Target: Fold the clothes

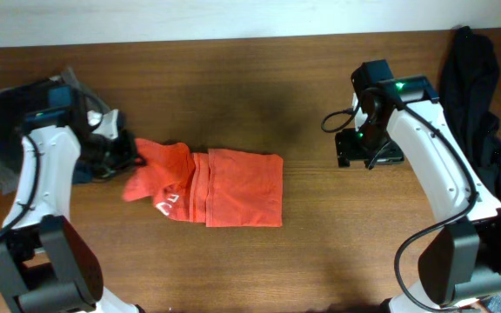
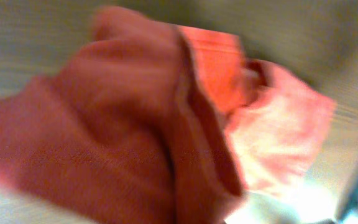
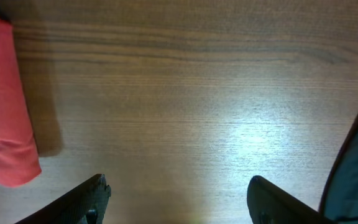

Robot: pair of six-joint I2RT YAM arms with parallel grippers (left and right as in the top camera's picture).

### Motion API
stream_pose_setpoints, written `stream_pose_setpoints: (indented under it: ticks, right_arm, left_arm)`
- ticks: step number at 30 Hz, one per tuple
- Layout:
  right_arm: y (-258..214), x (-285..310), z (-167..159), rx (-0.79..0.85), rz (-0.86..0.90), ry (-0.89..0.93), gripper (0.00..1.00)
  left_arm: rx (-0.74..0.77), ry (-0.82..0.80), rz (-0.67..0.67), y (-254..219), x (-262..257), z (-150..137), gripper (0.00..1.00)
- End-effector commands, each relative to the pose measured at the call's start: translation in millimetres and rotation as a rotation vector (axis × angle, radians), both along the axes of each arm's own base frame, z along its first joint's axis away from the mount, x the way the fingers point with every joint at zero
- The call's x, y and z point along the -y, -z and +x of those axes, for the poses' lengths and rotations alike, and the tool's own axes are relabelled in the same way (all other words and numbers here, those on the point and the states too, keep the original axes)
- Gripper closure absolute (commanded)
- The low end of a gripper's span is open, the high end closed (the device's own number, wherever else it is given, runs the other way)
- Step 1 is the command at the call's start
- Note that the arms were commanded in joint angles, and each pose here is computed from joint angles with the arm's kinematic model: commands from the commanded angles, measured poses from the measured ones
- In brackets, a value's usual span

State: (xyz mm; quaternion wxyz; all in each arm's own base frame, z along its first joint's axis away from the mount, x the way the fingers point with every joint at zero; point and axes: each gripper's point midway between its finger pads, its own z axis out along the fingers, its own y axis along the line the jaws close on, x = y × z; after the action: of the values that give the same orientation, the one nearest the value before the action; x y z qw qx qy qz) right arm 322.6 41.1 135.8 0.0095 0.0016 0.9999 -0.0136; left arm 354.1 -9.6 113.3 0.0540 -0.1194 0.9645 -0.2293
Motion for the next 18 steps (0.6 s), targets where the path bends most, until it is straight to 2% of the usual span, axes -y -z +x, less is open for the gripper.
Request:
stream_pose_setpoints:
  ticks: [1,5,9,18]
  right_arm:
    - [5.4,5.6,-4.8,-0.019,-0.019,-0.008,0.24]
    - [7.0,4.9,-5.9,-0.023,-0.014,-0.008,0.24]
    - [7.0,4.4,-6.0,-0.024,-0.012,-0.008,0.25]
    - [7.0,4.2,-6.1,-0.024,-0.012,-0.008,0.24]
  left_arm:
    - [0.062,0.145,-0.173,-31.3,67.7,-2.8,0.99]
    - [0.057,0.291,-0.173,-30.9,117.5,-16.0,0.99]
    - [0.05,0.412,-0.081,-21.8,149.5,-30.7,0.99]
    - [0.08,0.555,-0.063,-21.1,209.3,-52.6,0.97]
